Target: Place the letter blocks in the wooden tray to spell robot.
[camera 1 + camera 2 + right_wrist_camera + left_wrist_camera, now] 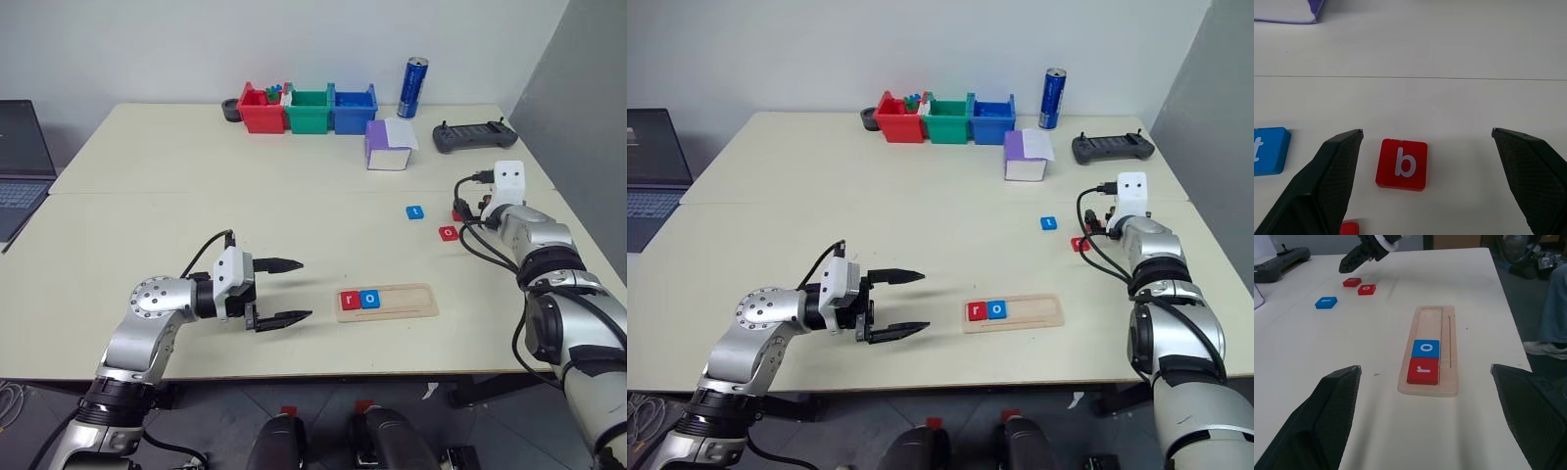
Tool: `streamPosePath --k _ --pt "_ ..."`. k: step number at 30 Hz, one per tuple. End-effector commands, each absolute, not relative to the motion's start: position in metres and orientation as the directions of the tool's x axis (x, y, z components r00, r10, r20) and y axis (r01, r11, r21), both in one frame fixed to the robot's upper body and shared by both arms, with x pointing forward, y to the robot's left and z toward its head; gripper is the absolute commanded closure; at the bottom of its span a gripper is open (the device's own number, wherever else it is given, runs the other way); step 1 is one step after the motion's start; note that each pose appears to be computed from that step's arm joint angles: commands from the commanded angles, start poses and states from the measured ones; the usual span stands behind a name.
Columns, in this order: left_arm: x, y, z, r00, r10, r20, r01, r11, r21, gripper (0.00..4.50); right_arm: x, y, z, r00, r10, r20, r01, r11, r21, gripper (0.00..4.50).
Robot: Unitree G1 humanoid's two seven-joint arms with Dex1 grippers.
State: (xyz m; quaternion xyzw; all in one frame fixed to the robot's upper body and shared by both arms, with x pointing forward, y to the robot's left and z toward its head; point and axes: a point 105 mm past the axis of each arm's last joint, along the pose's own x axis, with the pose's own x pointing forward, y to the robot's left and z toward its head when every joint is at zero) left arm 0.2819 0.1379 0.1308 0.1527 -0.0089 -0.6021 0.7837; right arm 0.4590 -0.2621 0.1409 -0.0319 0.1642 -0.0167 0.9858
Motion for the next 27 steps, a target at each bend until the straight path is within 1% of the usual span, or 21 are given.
streamPosePath --k 1,9,21,27 --pt "0.283 0.142 0.138 0.283 -0.950 -0.132 0.932 0.240 0.273 0.00 0.465 -0.260 0.164 0.965 -0.048 -0.259 0.031 0.997 -0.070 0.02" --pt "0.282 0.149 0.130 0.289 -0.948 -0.132 0.931 0.247 0.269 0.00 0.467 -0.258 0.166 0.966 -0.051 -0.255 0.039 0.998 -0.054 0.02" --pt "0.279 0.145 0.136 0.287 -0.950 -0.124 0.930 0.246 0.274 0.00 0.465 -0.260 0.151 0.955 -0.102 -0.280 0.099 0.995 -0.026 0.02" --pt "0.281 0.146 0.138 0.293 -0.948 -0.125 0.928 0.250 0.276 0.00 0.465 -0.252 0.141 0.949 -0.082 -0.303 0.076 0.997 -0.031 0.02"
